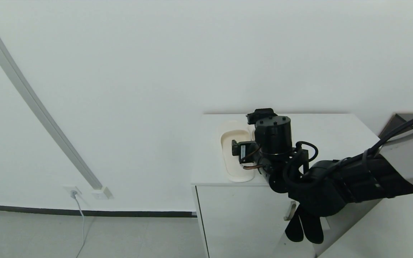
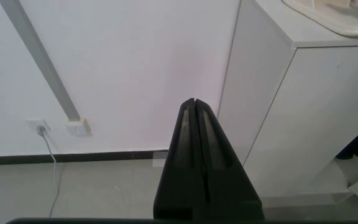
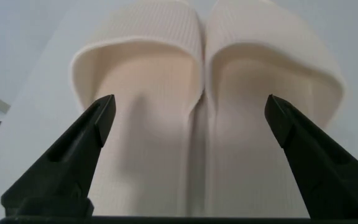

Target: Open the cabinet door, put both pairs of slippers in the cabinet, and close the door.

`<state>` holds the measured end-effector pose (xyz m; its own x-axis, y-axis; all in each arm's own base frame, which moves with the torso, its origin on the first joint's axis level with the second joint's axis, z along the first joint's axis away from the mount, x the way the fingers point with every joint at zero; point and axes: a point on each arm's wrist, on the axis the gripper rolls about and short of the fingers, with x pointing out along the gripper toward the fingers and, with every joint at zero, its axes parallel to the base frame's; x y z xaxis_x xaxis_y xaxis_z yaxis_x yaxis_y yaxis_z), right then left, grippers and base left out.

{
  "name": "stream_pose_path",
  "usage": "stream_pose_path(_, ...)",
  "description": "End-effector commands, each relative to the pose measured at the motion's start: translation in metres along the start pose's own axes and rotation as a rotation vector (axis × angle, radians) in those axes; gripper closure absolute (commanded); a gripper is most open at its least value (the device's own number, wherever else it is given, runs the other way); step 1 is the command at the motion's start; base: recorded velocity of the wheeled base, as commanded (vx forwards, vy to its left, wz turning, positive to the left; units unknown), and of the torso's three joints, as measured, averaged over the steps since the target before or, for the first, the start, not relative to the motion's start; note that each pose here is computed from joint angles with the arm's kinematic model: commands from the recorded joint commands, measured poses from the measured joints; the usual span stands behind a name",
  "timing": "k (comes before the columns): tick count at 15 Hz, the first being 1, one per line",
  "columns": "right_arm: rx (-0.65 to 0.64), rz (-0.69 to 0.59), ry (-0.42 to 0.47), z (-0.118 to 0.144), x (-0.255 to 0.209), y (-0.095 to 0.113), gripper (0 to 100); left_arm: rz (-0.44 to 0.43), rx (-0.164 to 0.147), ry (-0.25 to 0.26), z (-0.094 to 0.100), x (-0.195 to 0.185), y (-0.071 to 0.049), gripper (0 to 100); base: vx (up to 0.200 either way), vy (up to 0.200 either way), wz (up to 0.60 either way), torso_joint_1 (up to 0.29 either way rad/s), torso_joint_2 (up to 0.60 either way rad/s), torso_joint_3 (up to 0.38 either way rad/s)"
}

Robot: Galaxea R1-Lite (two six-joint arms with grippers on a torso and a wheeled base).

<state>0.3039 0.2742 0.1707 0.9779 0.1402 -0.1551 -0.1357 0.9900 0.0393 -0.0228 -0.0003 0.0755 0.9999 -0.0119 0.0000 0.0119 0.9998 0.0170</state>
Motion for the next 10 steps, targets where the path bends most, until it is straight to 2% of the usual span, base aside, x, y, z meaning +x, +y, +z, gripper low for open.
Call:
stream_pose_path(1,-0.013,-0.009,-0.008,-0.002,0.014,0.003,0,0.001,0.0,0.0,0.0,0.0,0.0,100,0.0,0.0,0.0,0.0,0.0,0.0)
stream_pose_path(10,-0.016,-0.045,-0.037,-0.007,0.055,0.008,0,0.003,0.0,0.0,0.0,0.0,0.0,100,0.0,0.0,0.0,0.0,0.0,0.0)
